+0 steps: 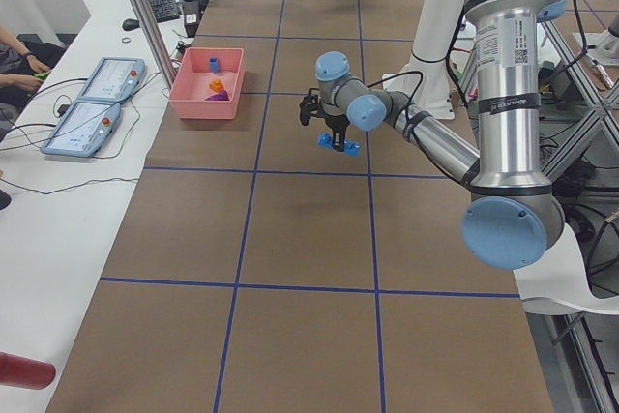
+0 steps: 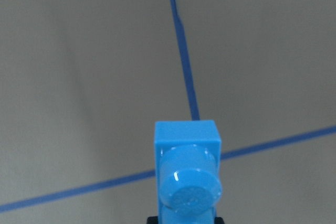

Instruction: Put all blocks into box

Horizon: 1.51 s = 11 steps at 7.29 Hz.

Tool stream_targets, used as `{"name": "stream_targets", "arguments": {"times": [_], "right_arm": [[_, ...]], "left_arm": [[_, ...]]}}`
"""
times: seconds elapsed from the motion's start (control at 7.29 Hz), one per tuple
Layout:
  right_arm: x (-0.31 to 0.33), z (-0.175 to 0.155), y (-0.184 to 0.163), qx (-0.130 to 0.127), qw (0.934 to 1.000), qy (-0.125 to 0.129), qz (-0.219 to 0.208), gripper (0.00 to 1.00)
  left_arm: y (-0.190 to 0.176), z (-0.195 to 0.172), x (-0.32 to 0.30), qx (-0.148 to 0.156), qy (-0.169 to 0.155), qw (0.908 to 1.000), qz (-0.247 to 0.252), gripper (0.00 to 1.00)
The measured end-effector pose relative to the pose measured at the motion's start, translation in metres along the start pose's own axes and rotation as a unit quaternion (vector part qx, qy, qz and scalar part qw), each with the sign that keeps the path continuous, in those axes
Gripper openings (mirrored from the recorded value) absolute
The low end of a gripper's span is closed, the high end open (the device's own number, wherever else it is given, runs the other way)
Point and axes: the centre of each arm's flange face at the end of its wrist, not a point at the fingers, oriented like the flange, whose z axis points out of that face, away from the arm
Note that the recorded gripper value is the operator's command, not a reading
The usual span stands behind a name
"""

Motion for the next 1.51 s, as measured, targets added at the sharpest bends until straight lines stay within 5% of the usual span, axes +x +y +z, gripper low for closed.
{"name": "stream_targets", "arguments": {"times": [0.41,0.82,1.1,1.51], "right_arm": [[0.036,0.062,0.071,-0.070,0.9958,0.008,-0.058,1.00],[0.067,0.108,0.131,-0.121,0.9901,0.016,-0.069,1.00],[0.088,0.141,0.149,-0.132,0.9891,0.012,-0.065,1.00],[0.093,0.171,0.155,-0.132,0.9889,-0.033,-0.060,1.00]], "left_arm": [[-0.102,-0.019,0.044,0.034,0.003,0.9991,-0.025,0.00],[-0.152,-0.027,0.075,0.049,0.008,0.9985,-0.024,0.00],[-0.168,-0.030,0.087,0.054,0.008,0.9983,-0.021,0.00],[-0.180,-0.025,0.087,0.058,-0.002,0.9982,-0.009,0.00]]}}
